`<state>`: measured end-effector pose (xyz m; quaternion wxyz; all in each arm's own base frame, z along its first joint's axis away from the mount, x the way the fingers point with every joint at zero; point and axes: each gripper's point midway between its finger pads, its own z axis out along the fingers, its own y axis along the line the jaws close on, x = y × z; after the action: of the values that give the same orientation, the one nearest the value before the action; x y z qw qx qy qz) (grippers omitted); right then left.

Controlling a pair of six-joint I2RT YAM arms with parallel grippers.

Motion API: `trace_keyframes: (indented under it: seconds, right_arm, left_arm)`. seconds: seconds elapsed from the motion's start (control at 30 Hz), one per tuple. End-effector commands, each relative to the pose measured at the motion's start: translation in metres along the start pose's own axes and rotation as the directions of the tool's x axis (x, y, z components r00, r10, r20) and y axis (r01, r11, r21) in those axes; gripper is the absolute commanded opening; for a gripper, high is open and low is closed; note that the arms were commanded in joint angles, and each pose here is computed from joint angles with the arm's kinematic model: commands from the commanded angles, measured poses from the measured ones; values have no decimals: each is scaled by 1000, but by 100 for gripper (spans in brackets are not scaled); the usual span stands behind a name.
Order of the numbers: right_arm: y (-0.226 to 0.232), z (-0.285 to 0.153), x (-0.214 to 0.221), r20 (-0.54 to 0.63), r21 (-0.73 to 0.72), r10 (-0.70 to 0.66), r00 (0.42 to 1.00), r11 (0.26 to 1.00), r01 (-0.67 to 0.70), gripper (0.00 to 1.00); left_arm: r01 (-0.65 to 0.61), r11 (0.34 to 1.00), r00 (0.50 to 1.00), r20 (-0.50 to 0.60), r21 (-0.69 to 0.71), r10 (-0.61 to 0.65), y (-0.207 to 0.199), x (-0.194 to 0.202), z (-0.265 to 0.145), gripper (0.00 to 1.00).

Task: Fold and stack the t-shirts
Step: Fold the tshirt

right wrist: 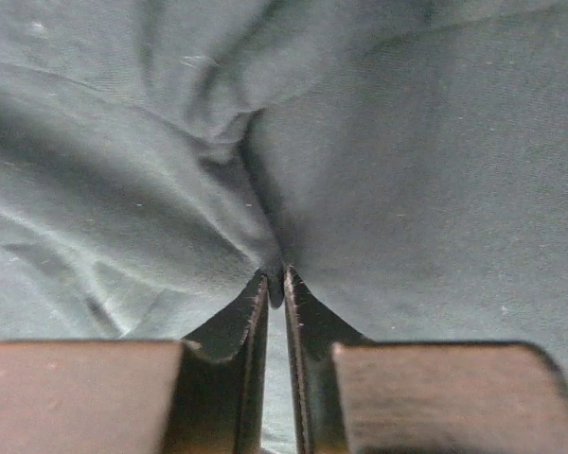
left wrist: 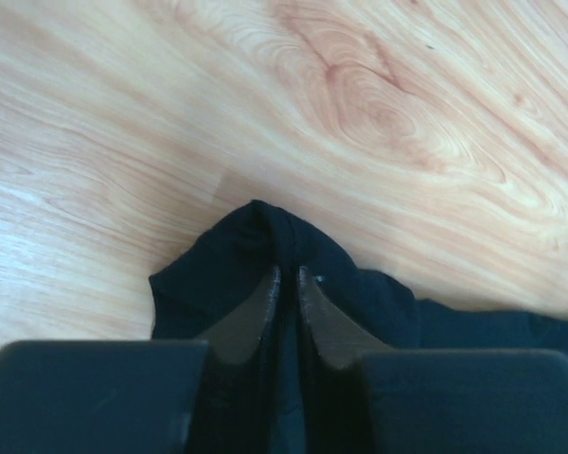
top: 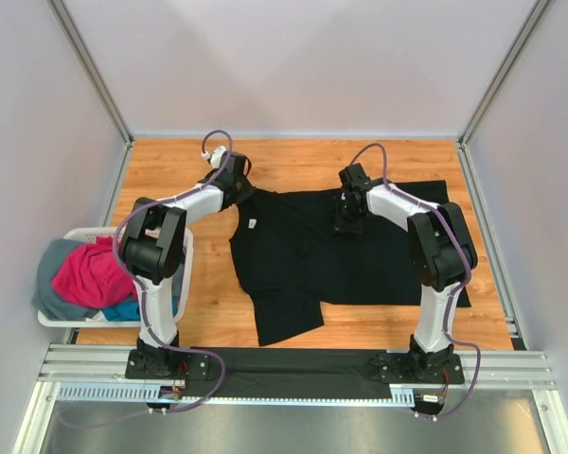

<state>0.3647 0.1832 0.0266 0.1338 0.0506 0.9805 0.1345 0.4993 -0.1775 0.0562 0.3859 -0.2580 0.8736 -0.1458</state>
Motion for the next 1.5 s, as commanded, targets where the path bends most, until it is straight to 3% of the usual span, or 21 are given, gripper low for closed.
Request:
trace_keyframes:
  seconds: [0.0, 0.13, 0.27, 0.43, 0.7, 1.17, 1.47]
  right_arm:
    - [-4, -9, -13, 29, 26, -37, 999, 999, 37, 16]
    - [-6, -20, -24, 60, 25, -33, 998, 999, 31, 32]
    - [-7, -42, -42, 101, 21, -26, 995, 999, 24, 36]
    - [-17, -78, -73, 195, 9, 8, 981, 1000, -10, 38]
    - [-27, -93, -123, 305, -54, 110, 946, 994, -98, 36]
    - [-56, -93, -124, 310, -86, 197, 930, 980, -178, 36]
    - [-54, -83, -116, 284, -127, 230, 931, 971, -201, 34]
  left_arm:
    - [-38, 996, 999, 23, 79, 36, -22, -26, -34, 27]
    - [-28, 990, 997, -64, 138, 38, -32, -5, -61, 45]
    - [11, 986, 992, -123, 166, 9, -42, 24, -98, 52]
    - [47, 970, 979, -204, 237, 2, -69, 85, -144, 51]
    - [18, 994, 965, -262, 111, 11, -75, 163, -152, 49]
    - [8, 1000, 950, -313, -20, -14, -66, 201, -131, 47]
    - [4, 1000, 949, -315, -16, -9, -68, 209, -123, 31]
